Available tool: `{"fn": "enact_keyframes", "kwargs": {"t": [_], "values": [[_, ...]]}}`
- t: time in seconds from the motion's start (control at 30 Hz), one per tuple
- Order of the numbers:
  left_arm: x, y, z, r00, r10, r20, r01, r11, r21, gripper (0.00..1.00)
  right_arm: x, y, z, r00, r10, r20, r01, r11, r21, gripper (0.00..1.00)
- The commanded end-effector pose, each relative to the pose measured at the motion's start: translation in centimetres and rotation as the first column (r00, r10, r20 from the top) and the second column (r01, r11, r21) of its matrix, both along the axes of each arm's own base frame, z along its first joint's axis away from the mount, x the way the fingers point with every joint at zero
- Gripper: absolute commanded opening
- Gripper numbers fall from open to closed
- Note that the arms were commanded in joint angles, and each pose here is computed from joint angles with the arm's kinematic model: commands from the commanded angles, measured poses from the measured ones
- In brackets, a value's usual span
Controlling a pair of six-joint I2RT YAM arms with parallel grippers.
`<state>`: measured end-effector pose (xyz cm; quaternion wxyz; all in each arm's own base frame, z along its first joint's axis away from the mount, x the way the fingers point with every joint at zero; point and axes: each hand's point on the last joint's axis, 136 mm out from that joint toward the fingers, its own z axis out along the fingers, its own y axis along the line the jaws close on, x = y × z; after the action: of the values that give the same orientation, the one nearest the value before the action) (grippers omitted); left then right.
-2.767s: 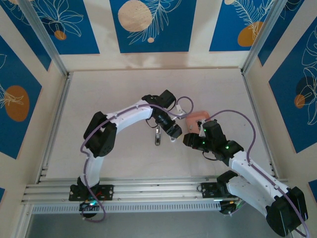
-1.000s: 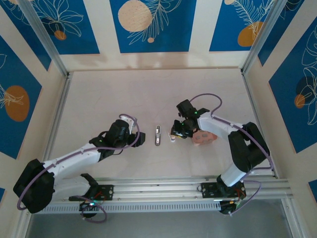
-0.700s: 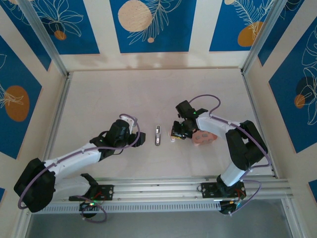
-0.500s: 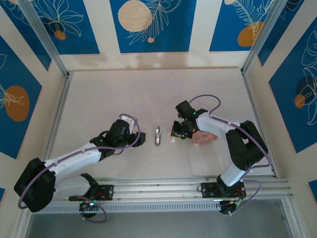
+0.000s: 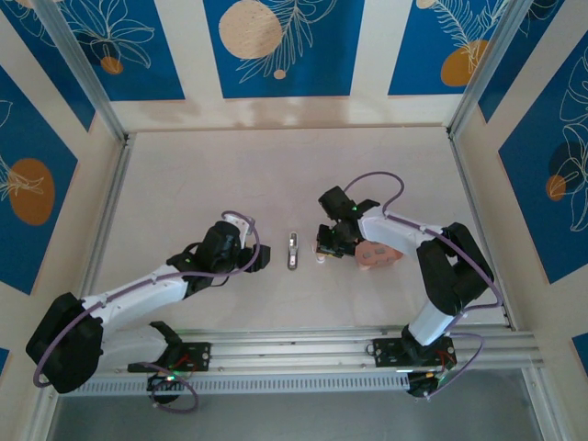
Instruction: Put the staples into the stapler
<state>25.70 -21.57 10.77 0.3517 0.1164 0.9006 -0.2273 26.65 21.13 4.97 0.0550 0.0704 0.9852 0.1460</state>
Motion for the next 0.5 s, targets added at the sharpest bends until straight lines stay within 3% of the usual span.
{"fn": "enact_keyframes", "kwargs": {"t": [0.0, 0.23, 0.47], "values": [[0.3, -0.2, 1.2, 1.000, -0.011, 0.027, 0.011, 1.000, -0.027, 0.69, -0.5, -0.6, 1.3, 1.000, 0.031, 0.004, -0.031, 0.998, -0.057, 0.21], [0.3, -0.3, 1.5, 0.999, -0.019, 0.031, 0.020, 1.000, -0.022, 0.69, 0.4, 0.2, 3.7, 0.997, 0.051, 0.064, -0.050, 0.999, -0.019, 0.23], [0.4, -0.4, 1.9, 0.999, -0.024, 0.037, 0.024, 0.999, -0.025, 0.69, 0.1, 0.3, 1.3, 0.999, 0.049, 0.024, -0.049, 0.999, -0.012, 0.19]]}}
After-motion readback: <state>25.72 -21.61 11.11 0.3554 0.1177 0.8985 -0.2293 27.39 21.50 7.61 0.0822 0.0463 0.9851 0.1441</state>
